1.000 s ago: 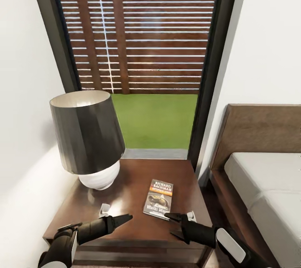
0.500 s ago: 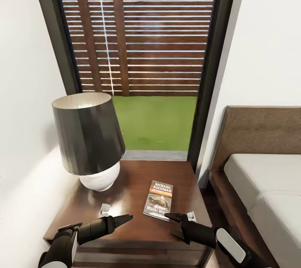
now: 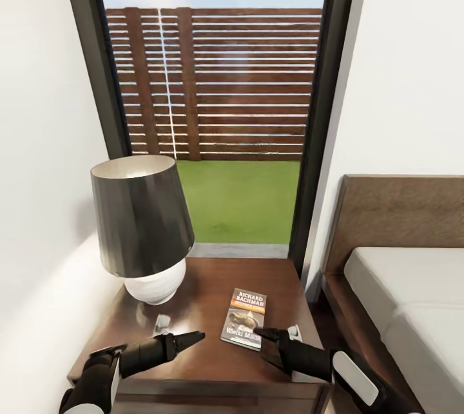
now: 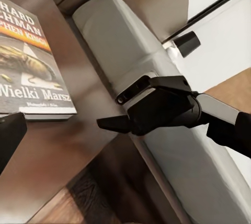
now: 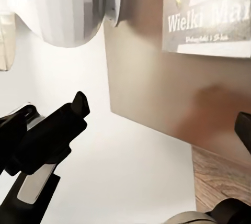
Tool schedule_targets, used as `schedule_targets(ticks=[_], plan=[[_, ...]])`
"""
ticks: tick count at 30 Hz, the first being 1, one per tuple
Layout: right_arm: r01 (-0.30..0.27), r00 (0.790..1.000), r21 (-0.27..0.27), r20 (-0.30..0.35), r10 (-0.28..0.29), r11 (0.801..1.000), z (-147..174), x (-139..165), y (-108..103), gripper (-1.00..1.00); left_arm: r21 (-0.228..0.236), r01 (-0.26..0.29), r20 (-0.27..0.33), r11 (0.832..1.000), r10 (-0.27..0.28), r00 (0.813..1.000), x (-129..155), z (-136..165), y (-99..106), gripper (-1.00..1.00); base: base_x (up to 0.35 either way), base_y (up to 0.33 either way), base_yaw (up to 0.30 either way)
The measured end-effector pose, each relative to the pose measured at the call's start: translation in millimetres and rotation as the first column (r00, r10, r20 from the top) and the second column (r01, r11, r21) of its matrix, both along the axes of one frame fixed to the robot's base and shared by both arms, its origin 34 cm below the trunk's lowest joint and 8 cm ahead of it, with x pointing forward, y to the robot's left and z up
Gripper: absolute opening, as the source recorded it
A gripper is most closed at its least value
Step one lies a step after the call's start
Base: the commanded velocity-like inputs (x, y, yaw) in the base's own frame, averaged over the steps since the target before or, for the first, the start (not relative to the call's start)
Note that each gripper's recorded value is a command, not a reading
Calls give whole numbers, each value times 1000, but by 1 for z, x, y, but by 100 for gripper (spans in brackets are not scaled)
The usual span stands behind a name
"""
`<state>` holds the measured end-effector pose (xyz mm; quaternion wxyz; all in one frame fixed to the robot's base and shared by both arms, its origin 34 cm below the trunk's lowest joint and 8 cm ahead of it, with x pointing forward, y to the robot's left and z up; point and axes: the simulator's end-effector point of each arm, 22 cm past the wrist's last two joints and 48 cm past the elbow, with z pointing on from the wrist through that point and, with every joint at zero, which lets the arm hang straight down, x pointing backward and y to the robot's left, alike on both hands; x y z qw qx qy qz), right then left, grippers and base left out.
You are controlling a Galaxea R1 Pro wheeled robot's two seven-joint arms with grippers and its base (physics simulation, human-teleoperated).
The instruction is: In the bedroom, move the book from the bed onto either nightstand, and place the two sandals side by side next to the bed.
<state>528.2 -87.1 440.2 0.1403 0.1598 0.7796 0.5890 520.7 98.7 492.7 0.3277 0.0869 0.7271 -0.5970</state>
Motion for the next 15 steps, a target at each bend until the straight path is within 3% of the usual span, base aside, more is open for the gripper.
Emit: schedule_targets(ticks=[6, 10, 12, 14, 15], plan=[[-30, 995, 20, 96, 28, 999, 38, 7, 13, 100, 3, 1, 27, 1000, -1, 1000, 0, 11, 0, 100, 0, 0, 0], [-91, 965, 30, 250, 81, 995, 95, 11, 31, 100, 7, 2, 45, 1000, -2, 999, 0, 18, 0, 100, 0, 0, 0], [-99, 955, -7, 282, 97, 995, 101, 11, 22, 100, 10, 3, 53, 1000, -3, 999, 0, 21, 1, 100, 0, 0, 0], [-93, 951, -72, 289, 110, 993, 96, 14, 0, 100, 16, 5, 54, 1000, -6, 999, 0, 25, 1, 100, 0, 0, 0], [-89, 949, -129, 291, 123, 988, 90, 15, -18, 100, 29, 6, 56, 1000, -8, 998, 1, 24, 2, 100, 0, 0, 0]])
